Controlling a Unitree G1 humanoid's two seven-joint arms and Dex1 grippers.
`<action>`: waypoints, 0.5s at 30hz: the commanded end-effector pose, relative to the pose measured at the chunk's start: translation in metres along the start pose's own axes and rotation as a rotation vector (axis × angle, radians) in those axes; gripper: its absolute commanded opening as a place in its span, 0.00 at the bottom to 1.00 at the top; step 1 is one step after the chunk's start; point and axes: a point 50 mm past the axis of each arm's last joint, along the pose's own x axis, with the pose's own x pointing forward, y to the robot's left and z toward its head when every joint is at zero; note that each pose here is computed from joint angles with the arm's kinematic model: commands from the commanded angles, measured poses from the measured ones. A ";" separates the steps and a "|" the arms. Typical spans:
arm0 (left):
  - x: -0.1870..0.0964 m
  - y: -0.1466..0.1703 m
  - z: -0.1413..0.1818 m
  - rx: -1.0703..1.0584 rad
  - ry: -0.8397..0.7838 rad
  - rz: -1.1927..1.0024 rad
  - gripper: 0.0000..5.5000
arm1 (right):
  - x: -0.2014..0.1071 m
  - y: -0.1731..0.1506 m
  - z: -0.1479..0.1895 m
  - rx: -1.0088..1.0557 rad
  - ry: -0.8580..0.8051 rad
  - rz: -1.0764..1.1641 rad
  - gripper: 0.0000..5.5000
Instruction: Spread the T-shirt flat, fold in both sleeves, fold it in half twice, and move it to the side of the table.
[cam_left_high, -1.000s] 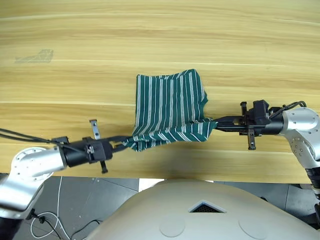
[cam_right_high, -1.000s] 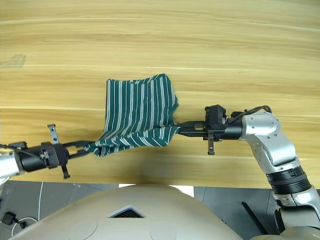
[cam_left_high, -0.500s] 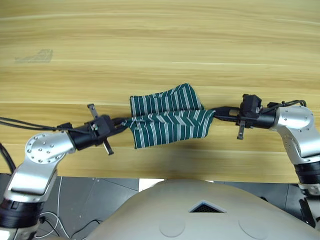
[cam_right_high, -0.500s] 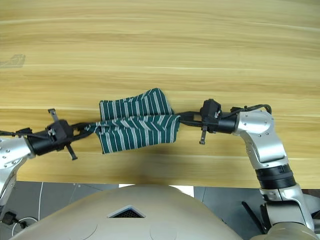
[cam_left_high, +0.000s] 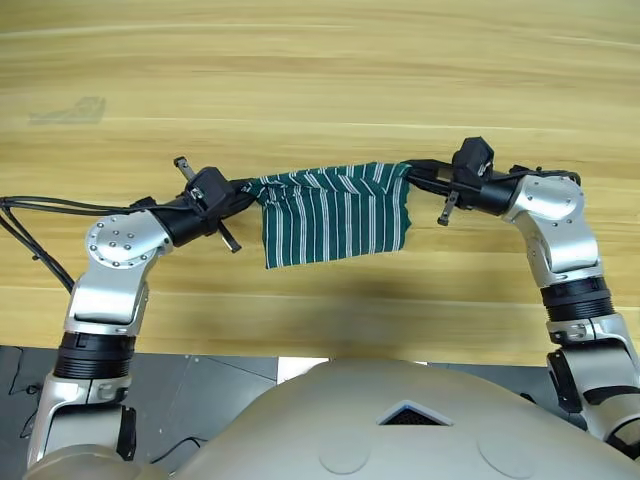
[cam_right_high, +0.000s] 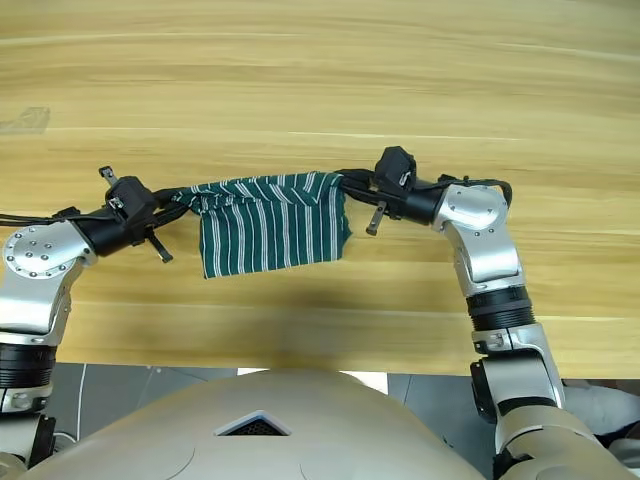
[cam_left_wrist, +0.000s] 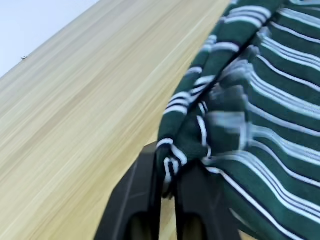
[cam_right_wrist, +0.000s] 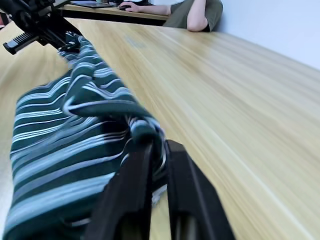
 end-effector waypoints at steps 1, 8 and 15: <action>0.006 0.010 -0.001 0.017 0.002 0.087 0.20 | 0.003 -0.013 0.005 -0.027 -0.039 -0.115 0.21; 0.012 0.036 -0.009 -0.035 -0.042 0.380 0.39 | 0.006 -0.030 0.014 -0.053 -0.144 -0.305 0.43; 0.012 0.037 -0.019 -0.127 -0.097 0.525 0.43 | 0.019 -0.011 0.008 -0.046 -0.168 -0.212 0.64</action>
